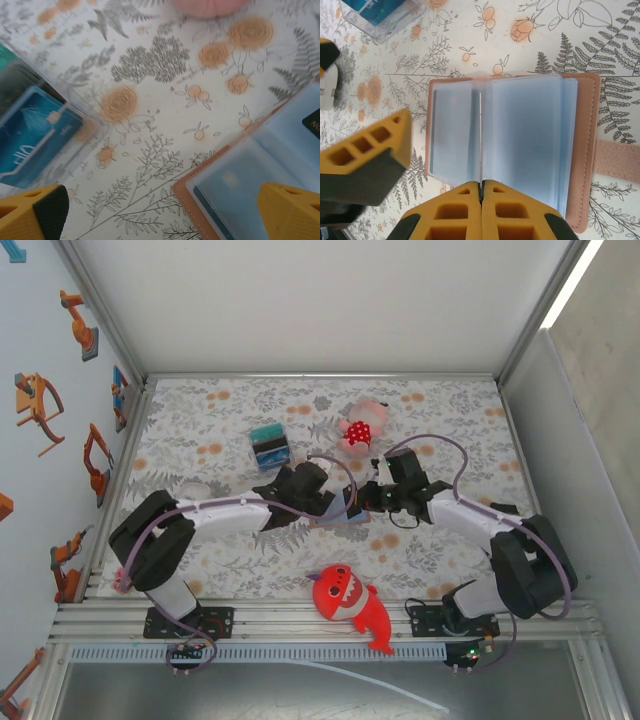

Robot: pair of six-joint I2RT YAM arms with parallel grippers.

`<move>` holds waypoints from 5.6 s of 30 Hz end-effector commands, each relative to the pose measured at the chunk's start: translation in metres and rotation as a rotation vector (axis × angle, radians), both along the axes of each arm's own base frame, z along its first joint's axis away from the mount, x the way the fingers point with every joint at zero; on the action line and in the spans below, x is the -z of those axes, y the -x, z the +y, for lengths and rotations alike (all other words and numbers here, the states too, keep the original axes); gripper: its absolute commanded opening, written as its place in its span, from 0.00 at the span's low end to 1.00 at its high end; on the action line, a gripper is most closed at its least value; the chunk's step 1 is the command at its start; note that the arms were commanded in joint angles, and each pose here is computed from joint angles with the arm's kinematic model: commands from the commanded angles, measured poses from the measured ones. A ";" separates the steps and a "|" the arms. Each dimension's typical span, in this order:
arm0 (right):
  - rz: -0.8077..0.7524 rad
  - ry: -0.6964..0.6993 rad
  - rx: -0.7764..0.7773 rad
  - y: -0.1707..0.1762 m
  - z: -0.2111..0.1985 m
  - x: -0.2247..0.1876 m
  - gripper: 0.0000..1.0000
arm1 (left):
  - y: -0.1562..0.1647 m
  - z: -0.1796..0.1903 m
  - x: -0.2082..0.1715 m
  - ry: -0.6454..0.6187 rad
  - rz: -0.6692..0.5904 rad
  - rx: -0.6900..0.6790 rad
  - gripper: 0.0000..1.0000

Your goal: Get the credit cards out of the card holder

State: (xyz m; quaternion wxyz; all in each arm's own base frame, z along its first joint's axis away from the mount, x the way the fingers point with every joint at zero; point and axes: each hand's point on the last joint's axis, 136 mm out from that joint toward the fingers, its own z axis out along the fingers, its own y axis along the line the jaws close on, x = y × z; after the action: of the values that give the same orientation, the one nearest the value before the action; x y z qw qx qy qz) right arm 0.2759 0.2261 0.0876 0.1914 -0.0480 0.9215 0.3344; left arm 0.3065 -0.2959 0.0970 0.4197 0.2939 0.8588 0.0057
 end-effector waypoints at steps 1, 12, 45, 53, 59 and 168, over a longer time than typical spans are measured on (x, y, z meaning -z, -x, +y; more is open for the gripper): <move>-0.087 0.010 -0.047 -0.002 0.000 -0.022 0.00 | 0.001 0.011 -0.025 0.027 -0.047 -0.020 0.97; -0.287 0.033 -0.294 0.018 0.017 -0.071 0.00 | 0.010 0.037 -0.091 0.412 0.028 0.040 0.97; -0.352 -0.002 -0.833 0.066 0.062 -0.117 0.00 | 0.090 -0.007 -0.112 0.508 0.325 0.793 0.67; -0.351 -0.021 -0.859 0.071 0.067 -0.118 0.00 | 0.098 -0.019 -0.099 0.497 0.388 0.850 0.55; -0.372 -0.043 -0.869 0.073 0.069 -0.122 0.00 | 0.104 -0.021 -0.093 0.498 0.436 0.876 0.26; -0.623 -0.402 -0.526 0.063 0.066 -0.195 0.46 | 0.092 0.001 -0.189 0.600 0.240 0.802 0.00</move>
State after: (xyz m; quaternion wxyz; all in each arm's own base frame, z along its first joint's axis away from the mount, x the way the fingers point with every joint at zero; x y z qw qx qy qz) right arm 0.2115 0.2956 0.2675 0.3476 -0.3367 0.6996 0.5257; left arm 0.2092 -0.2992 0.2771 0.3217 0.4566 0.6963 -0.4508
